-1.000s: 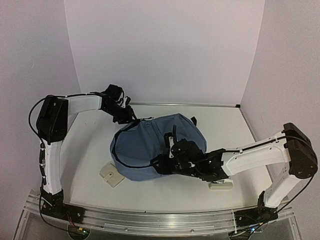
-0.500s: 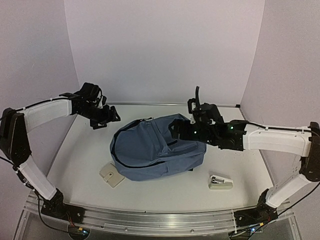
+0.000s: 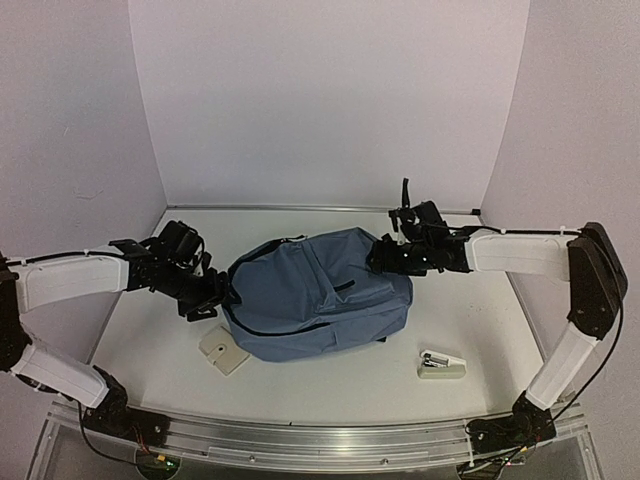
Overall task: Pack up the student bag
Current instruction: Adjust the student bag at the center of the board.
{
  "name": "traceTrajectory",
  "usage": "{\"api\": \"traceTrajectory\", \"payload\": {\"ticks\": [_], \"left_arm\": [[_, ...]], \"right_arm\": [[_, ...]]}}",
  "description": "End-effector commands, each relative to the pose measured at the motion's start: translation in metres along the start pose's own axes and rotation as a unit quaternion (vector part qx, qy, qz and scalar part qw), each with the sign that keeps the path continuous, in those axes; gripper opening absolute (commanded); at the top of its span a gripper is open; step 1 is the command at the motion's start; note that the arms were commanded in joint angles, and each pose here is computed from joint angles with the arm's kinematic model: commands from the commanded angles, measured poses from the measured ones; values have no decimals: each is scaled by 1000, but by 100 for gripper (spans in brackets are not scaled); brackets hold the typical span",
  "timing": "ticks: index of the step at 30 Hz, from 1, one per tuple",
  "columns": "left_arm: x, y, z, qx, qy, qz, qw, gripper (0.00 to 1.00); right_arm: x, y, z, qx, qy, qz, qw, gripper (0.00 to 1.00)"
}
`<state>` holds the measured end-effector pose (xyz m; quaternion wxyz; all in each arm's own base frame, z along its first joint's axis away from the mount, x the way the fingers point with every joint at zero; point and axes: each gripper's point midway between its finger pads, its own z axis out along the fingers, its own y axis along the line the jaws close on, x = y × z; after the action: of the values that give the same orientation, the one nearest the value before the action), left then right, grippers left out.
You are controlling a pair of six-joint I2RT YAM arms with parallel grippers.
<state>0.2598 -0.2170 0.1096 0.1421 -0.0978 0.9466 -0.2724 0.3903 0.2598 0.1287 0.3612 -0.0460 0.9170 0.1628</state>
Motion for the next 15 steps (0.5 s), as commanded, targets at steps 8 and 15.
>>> {"api": "traceTrajectory", "payload": {"ticks": [8,15], "left_arm": [[-10,-4,16,30,-27,-19,999,27],[-42,7,32,-5,-46,-4,999,0]], "right_arm": [[21,-4,1,-29,10,11,999,46],[37,4,-13,-74,25,38,996,12]]}}
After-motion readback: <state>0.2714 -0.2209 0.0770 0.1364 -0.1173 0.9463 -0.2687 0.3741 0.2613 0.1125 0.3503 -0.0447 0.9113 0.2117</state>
